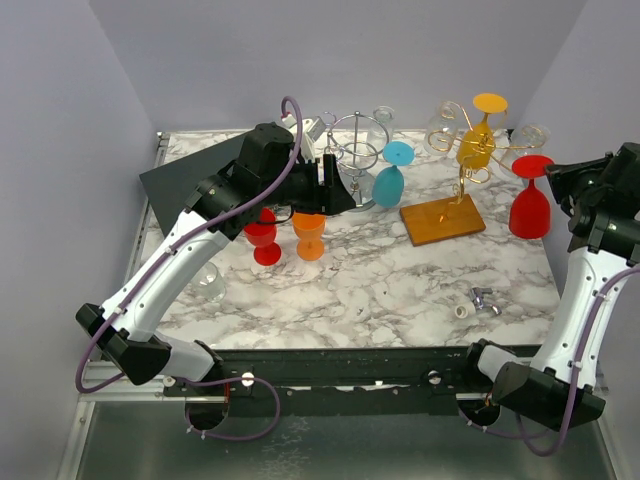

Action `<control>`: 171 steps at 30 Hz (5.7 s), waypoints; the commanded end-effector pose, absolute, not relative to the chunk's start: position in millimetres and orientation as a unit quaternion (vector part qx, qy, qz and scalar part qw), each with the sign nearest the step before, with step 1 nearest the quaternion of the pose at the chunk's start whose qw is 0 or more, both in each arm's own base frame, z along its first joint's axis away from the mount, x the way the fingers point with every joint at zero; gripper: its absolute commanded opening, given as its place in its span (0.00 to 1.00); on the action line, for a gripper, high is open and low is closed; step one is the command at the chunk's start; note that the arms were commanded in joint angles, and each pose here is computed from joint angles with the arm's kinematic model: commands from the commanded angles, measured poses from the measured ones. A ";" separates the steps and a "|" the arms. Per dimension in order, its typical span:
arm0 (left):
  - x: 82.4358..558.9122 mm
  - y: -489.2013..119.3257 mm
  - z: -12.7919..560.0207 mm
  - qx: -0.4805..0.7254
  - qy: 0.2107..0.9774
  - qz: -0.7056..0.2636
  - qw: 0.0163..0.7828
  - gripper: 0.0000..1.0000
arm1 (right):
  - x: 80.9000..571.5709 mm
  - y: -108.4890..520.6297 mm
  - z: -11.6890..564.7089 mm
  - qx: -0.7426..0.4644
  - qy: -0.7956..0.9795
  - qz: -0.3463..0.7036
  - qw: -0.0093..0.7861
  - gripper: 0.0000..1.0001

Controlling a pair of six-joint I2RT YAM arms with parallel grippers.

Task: Take the wine glass off the wine glass rack
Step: Pick up the wine glass from the wine rack, then place the wine glass at the center of the board.

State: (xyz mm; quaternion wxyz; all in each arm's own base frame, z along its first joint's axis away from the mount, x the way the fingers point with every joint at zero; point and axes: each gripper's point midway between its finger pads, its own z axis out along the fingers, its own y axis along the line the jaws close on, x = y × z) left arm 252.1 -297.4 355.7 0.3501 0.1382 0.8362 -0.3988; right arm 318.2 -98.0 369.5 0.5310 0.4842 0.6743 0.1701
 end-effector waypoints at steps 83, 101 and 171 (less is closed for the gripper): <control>265.6 -310.8 365.0 0.151 0.826 -0.406 0.362 0.65 | 326.6 -120.7 385.3 0.512 0.588 0.177 0.601 0.01; 264.6 -312.6 363.7 0.153 0.826 -0.409 0.357 0.66 | 275.4 -86.9 418.2 0.480 0.630 0.165 0.588 0.01; 339.6 -259.4 517.5 0.014 0.548 -0.742 0.386 0.76 | 350.5 223.6 618.2 0.051 0.569 0.751 0.330 0.01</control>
